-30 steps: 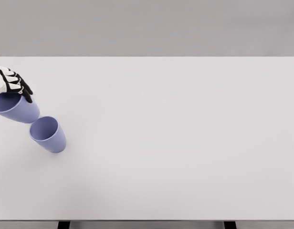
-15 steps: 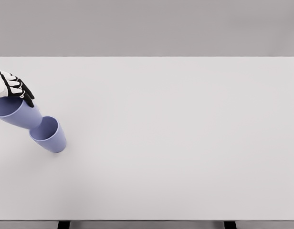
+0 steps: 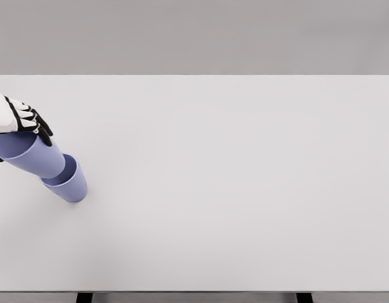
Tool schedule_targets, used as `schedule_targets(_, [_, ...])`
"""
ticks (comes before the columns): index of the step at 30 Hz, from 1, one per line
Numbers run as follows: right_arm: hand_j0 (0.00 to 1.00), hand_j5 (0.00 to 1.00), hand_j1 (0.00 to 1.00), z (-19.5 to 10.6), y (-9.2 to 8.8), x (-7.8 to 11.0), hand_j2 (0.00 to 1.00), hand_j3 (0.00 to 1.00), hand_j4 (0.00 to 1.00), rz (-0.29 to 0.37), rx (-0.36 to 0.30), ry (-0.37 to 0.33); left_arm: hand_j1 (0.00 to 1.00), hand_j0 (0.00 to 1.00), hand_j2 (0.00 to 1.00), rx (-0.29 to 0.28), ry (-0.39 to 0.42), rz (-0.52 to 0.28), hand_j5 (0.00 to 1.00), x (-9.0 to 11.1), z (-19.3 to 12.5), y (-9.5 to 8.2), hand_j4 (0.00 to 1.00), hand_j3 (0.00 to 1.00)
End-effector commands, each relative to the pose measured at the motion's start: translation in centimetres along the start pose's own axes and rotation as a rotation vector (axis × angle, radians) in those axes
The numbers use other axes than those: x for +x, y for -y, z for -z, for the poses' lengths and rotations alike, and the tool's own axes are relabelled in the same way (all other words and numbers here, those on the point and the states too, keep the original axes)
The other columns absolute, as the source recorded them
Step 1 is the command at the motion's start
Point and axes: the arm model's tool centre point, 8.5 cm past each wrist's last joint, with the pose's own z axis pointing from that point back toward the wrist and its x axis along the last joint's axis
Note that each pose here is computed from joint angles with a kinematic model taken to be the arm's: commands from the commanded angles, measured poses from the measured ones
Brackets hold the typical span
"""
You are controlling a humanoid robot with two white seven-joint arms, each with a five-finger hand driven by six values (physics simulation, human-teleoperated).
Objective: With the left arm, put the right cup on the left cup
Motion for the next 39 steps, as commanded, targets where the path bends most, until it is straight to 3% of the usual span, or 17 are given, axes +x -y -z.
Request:
schedule_targets(1, [1.00, 1.00, 1.00, 0.0, 0.0, 0.0, 1.00, 1.00, 1.00, 0.000, 0.000, -0.001, 0.63, 0.63, 0.63, 0.007, 0.009, 0.000, 0.63, 0.1, 0.3, -0.3, 0.63, 0.63])
schedule_targets(39, [1.00, 1.00, 1.00, 0.0, 0.0, 0.0, 1.00, 1.00, 1.00, 0.000, 0.000, -0.001, 0.63, 0.63, 0.63, -0.021, 0.009, 0.001, 0.63, -0.6, 1.5, 0.5, 0.63, 0.63])
